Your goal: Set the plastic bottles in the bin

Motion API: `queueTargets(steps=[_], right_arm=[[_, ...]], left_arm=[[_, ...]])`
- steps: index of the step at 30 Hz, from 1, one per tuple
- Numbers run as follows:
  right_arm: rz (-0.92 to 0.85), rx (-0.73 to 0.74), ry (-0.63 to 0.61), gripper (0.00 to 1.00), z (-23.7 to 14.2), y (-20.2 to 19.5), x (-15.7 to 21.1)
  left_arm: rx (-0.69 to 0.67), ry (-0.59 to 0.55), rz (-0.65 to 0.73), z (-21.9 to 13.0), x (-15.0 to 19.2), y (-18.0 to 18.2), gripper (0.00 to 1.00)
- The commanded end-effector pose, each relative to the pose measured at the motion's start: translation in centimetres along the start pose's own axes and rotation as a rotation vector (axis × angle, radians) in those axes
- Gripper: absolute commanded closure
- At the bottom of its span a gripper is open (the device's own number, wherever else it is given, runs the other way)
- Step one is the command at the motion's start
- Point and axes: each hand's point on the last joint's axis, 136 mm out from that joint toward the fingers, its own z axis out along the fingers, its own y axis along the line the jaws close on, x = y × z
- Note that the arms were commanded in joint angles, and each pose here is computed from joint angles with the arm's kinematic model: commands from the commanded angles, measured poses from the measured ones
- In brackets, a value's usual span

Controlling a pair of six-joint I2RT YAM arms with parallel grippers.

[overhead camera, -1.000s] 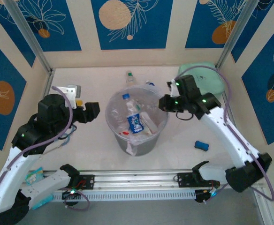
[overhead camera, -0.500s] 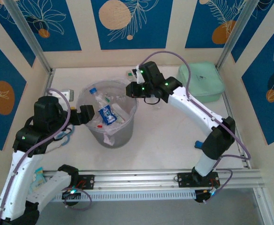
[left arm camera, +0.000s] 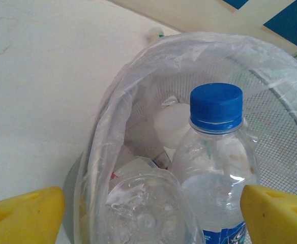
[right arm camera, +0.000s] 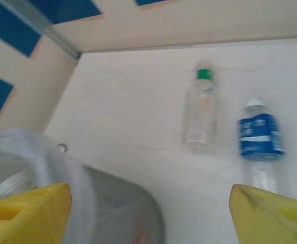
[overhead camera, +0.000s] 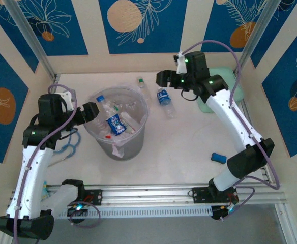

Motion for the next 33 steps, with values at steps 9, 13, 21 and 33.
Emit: queueTargets(steps=[9, 13, 21, 33], right_arm=[[-0.059, 0.066, 0.327, 0.10, 15.3, -3.2, 3.4], [-0.114, 0.126, 0.339, 0.05, 21.2, -4.3, 4.2], [0.000, 0.094, 0.343, 0.01, 26.7, -5.3, 6.5], [0.052, 0.094, 0.418, 0.11, 29.7, -6.5, 10.5]], left_arm=[[-0.073, 0.045, 0.013, 0.2, 2.4, 2.3, 0.17], [-0.080, 0.048, 0.007, 0.2, 3.3, 2.8, 0.23], [-0.088, 0.067, 0.014, 0.5, 3.7, 3.1, 0.25], [-0.069, 0.045, 0.019, 0.6, 3.6, 2.9, 0.25]])
